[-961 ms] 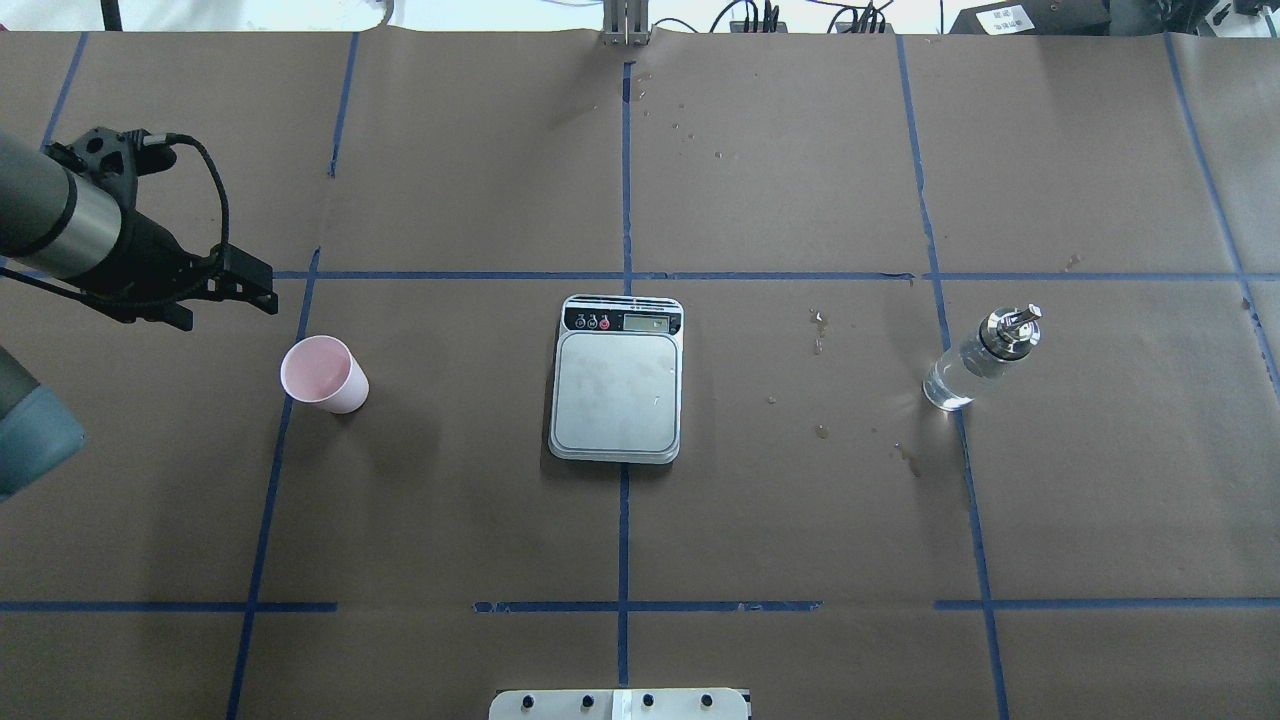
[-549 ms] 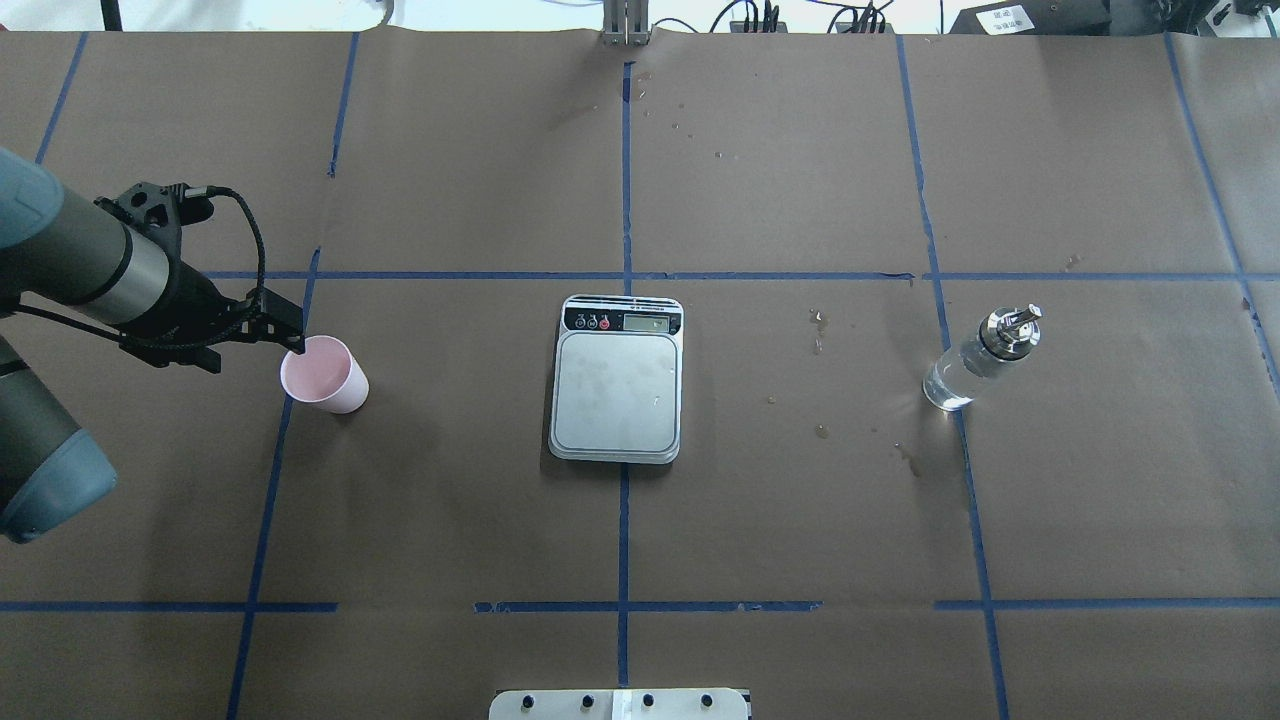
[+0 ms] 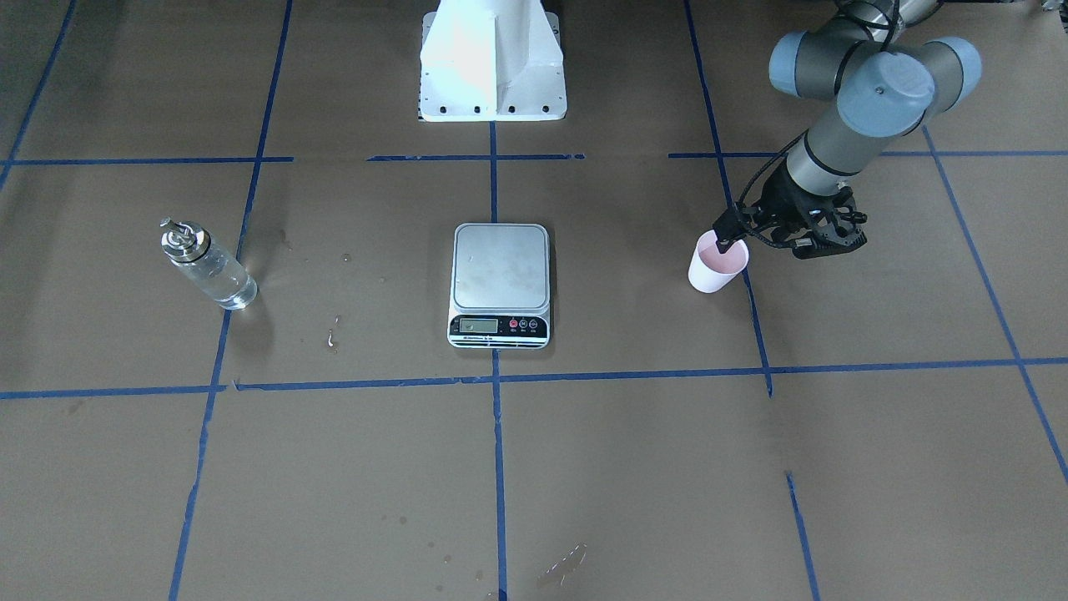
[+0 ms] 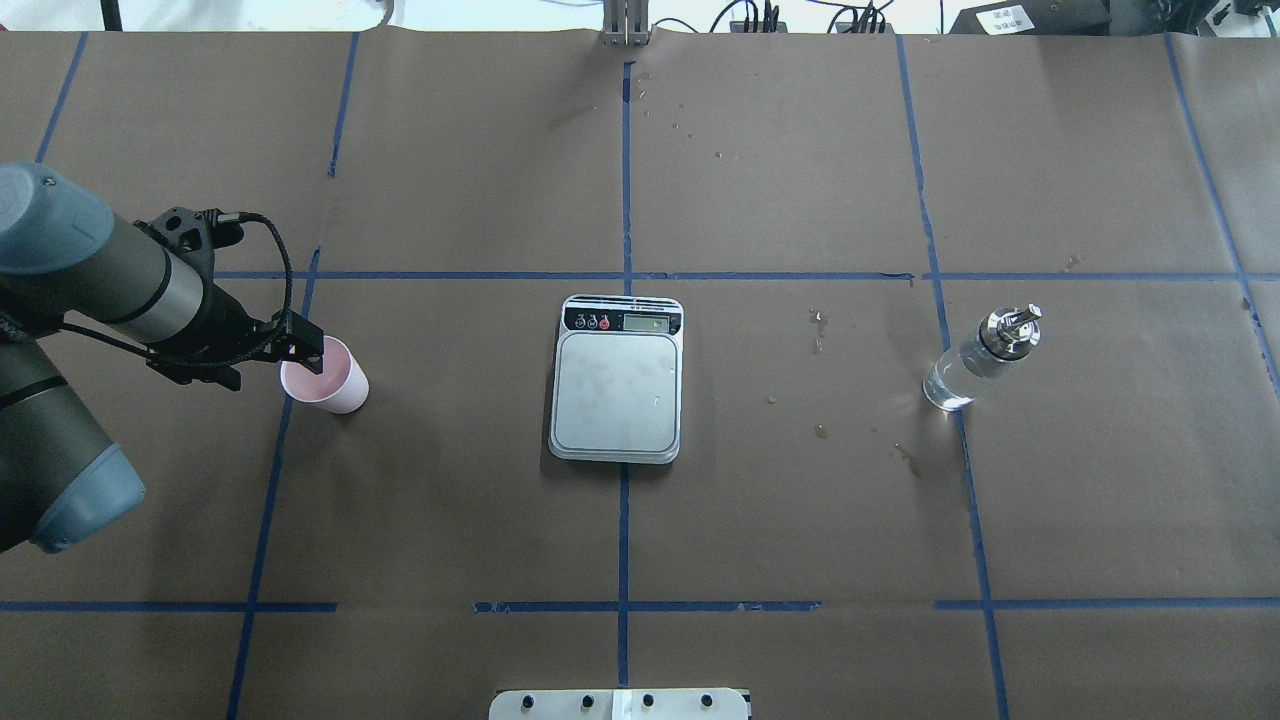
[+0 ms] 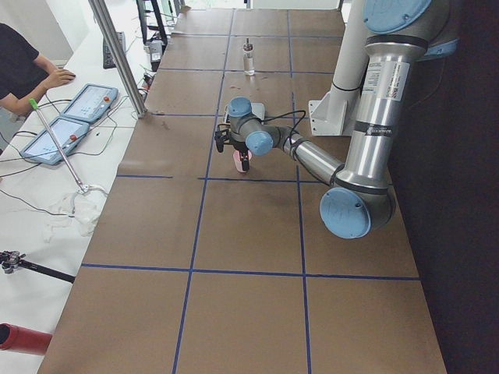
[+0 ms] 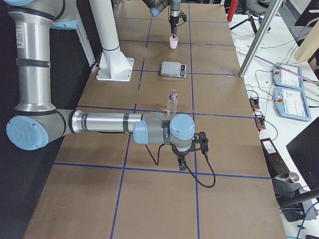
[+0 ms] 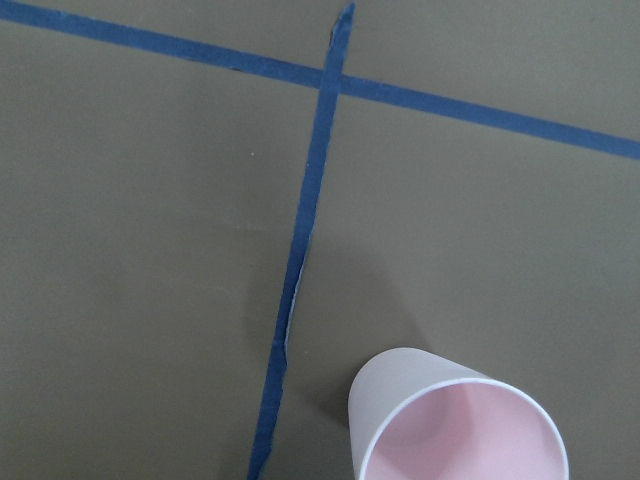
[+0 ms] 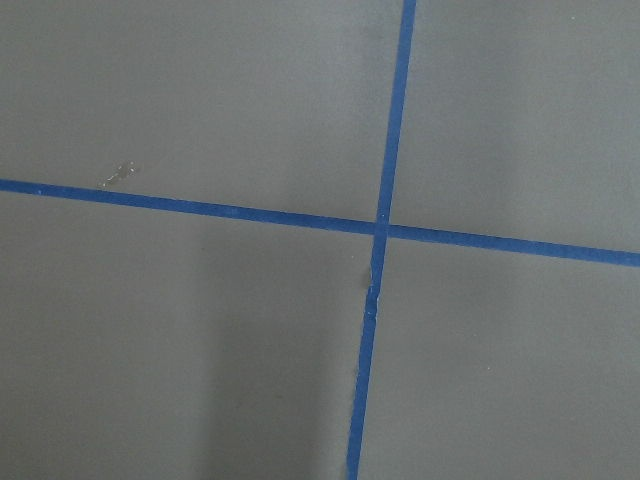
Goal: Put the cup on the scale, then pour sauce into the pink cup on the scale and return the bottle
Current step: 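Grasp the pink paper cup with the left gripper and lift it, then carry the pink cup over the scale and lower it onto the pan, then open the left gripper and withdraw it away from the cup, then move the right gripper to the glass sauce bottle, then close the right gripper around the glass bottle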
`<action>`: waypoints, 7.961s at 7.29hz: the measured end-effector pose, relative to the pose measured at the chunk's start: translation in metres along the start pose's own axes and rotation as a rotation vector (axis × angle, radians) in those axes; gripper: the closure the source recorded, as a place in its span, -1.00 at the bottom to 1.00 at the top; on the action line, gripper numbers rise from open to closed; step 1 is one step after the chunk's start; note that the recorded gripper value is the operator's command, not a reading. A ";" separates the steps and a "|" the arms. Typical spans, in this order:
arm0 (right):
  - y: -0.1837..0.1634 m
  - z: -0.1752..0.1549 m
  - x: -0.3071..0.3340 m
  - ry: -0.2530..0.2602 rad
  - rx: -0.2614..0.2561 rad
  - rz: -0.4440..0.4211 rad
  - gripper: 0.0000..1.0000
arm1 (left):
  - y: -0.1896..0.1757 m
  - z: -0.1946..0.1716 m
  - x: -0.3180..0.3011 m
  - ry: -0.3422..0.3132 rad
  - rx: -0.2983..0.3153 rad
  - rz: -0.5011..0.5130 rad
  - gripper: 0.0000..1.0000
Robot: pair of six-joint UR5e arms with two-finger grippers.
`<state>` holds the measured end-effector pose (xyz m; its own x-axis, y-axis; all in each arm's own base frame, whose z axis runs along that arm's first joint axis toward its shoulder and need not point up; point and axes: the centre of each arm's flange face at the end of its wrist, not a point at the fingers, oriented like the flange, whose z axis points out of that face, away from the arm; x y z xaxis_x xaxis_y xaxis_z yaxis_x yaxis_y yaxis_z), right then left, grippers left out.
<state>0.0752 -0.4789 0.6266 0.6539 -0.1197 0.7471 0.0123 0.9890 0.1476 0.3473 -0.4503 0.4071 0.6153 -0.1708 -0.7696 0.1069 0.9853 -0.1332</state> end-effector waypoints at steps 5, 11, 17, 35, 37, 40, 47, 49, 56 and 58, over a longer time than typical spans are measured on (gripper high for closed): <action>-0.012 -0.004 -0.004 -0.001 0.006 -0.008 -1.00 | -0.003 0.016 0.003 -0.025 0.004 0.001 1.00; -0.016 -0.006 -0.006 0.000 0.011 -0.015 -1.00 | 0.019 -0.052 0.051 0.006 0.016 -0.011 1.00; -0.016 -0.008 -0.008 0.000 0.017 -0.021 -1.00 | 0.049 -0.074 0.263 0.058 -0.019 -0.211 1.00; -0.022 -0.081 -0.189 -0.043 0.116 0.050 -1.00 | 0.024 -0.186 0.206 0.065 0.094 -0.082 -1.00; -0.006 -0.074 -0.290 -0.049 0.096 0.108 -1.00 | 0.002 -0.212 0.165 0.042 0.141 -0.052 -1.00; 0.033 -0.033 -0.401 -0.008 0.172 0.176 -1.00 | -0.046 -0.251 0.082 -0.059 0.177 0.099 -1.00; 0.151 0.103 -0.405 0.105 0.548 0.096 -1.00 | -0.126 -0.243 -0.170 -0.214 0.121 0.652 -1.00; 0.151 0.139 -0.409 0.116 0.640 0.089 -1.00 | -0.129 -0.223 -0.205 -0.179 0.111 0.655 -1.00; 0.138 0.216 -0.429 0.180 0.761 0.060 -1.00 | -0.144 -0.185 -0.251 -0.183 0.071 0.676 -1.00; 0.137 0.224 -0.427 0.194 0.765 0.055 -1.00 | -0.144 -0.185 -0.250 -0.183 0.073 0.677 -1.00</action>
<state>-0.3718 -0.3116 0.4727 0.7595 0.0141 0.6504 -0.5012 0.6500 0.5712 0.0330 -0.5494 0.5032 0.6855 0.4766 -0.5504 -0.2981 0.8734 0.3850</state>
